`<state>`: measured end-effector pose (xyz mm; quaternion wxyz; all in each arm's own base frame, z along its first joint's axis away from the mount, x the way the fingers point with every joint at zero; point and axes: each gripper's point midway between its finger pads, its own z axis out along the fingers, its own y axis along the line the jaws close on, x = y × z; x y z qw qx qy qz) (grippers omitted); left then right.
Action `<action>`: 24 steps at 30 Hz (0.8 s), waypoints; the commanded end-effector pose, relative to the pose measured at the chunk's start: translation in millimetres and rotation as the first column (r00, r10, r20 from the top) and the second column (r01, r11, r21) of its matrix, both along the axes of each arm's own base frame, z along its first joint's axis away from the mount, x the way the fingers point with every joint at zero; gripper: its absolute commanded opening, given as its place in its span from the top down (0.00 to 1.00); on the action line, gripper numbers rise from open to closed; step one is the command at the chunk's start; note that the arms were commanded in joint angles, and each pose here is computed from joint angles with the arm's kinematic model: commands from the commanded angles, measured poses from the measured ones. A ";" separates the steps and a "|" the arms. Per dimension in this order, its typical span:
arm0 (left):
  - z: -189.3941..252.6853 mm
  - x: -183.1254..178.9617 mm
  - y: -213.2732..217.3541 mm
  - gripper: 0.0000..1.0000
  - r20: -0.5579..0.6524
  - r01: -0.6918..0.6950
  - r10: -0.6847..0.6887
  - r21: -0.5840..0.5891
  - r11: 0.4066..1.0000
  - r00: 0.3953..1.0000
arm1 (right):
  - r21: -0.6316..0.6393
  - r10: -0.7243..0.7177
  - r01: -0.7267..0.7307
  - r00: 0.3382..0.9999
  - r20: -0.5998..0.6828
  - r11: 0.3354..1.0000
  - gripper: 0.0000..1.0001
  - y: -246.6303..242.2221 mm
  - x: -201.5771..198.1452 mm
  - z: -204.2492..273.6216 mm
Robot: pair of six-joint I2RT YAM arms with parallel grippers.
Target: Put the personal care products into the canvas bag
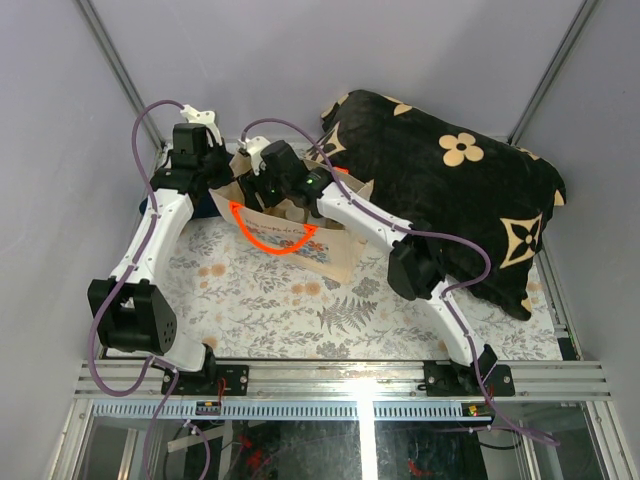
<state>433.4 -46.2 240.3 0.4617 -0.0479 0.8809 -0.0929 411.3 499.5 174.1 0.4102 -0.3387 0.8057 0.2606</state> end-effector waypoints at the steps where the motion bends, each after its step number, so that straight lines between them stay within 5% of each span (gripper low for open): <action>1: 15.6 -3.2 1.2 1.00 0.036 -0.003 0.003 -0.011 1.000 0.999 | 0.090 -0.085 0.068 0.974 0.210 0.994 1.00 -1.6 30.5 73.9; 10: 17.2 -0.4 2.8 1.00 0.039 -0.012 0.012 -0.003 1.000 0.999 | -0.110 -0.126 0.156 0.962 0.243 0.982 0.98 -35.7 38.3 41.1; 12: 16.3 0.7 2.8 1.00 0.036 -0.014 0.015 -0.006 1.000 0.999 | -0.124 -0.128 0.162 0.961 0.244 0.979 0.82 -38.7 38.7 38.9; 15: 17.1 2.7 3.0 1.00 0.038 -0.018 0.018 -0.010 1.000 0.999 | -0.114 -0.115 0.145 0.965 0.238 0.983 0.42 -36.6 35.2 42.5; 19: 16.8 4.9 4.2 1.00 0.037 -0.025 0.025 -0.003 1.000 0.999 | -0.054 -0.083 0.098 0.970 0.230 0.994 0.06 -29.2 26.7 61.8; 24: 21.0 6.4 9.3 1.00 0.050 -0.039 0.038 0.022 0.999 0.998 | 0.010 -0.077 0.077 0.966 0.247 0.997 0.01 -28.1 20.5 93.1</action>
